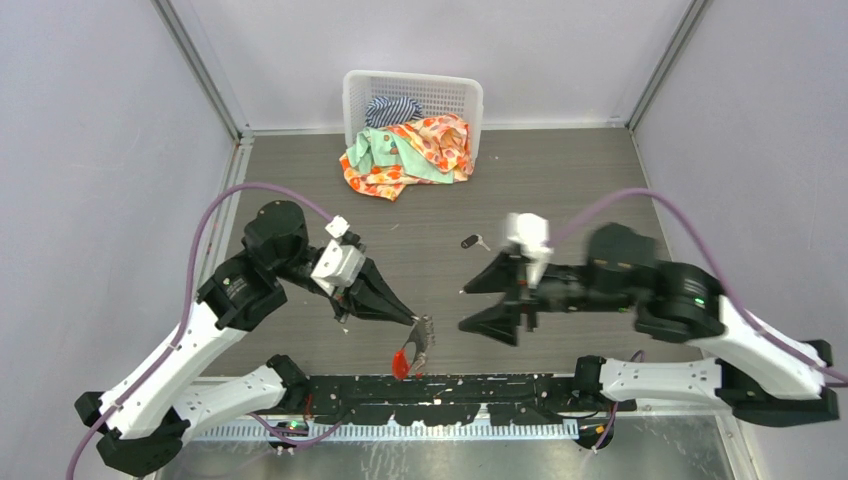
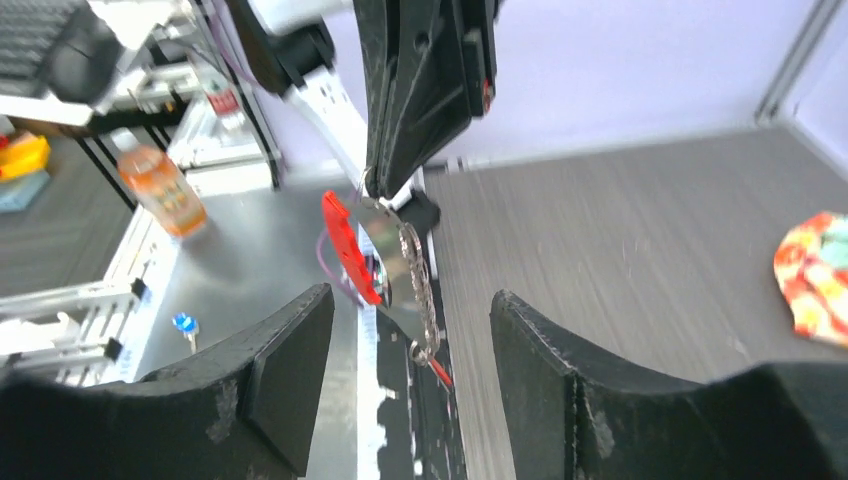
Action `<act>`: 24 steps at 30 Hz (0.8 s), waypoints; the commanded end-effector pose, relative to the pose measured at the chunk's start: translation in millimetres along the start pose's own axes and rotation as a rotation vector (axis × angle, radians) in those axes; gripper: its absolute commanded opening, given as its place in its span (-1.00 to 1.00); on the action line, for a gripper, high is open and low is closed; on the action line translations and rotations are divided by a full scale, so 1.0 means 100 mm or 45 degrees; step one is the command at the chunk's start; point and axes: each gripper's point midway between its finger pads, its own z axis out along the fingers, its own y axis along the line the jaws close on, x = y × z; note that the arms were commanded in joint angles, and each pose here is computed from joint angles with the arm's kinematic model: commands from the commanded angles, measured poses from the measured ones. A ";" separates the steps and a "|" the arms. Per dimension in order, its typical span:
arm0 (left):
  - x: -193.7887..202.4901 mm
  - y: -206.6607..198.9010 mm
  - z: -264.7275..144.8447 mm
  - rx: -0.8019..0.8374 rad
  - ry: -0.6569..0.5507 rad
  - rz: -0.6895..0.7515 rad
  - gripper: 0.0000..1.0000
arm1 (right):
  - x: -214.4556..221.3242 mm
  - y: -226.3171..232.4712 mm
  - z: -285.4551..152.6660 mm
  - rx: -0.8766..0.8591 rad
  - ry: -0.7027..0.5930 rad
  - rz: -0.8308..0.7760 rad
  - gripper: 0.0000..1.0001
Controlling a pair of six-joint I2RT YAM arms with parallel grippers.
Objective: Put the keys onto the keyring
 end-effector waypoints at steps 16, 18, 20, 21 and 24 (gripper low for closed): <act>-0.62 -0.37 0.04 0.228 -0.103 0.207 -0.99 | -0.30 0.29 0.09 -0.233 -0.257 -0.091 0.21; -0.60 -0.32 0.05 0.193 -0.097 0.189 -1.00 | -0.32 0.28 0.08 -0.226 -0.263 -0.097 0.21; -0.56 -0.28 0.06 0.159 -0.090 0.161 -0.99 | -0.33 0.28 0.07 -0.218 -0.267 -0.100 0.21; -0.53 -0.26 0.06 0.145 -0.085 0.144 -0.99 | -0.33 0.27 0.07 -0.211 -0.266 -0.098 0.21; -0.45 -0.16 0.07 0.061 -0.069 0.083 -1.00 | -0.33 0.24 0.07 -0.188 -0.256 -0.091 0.21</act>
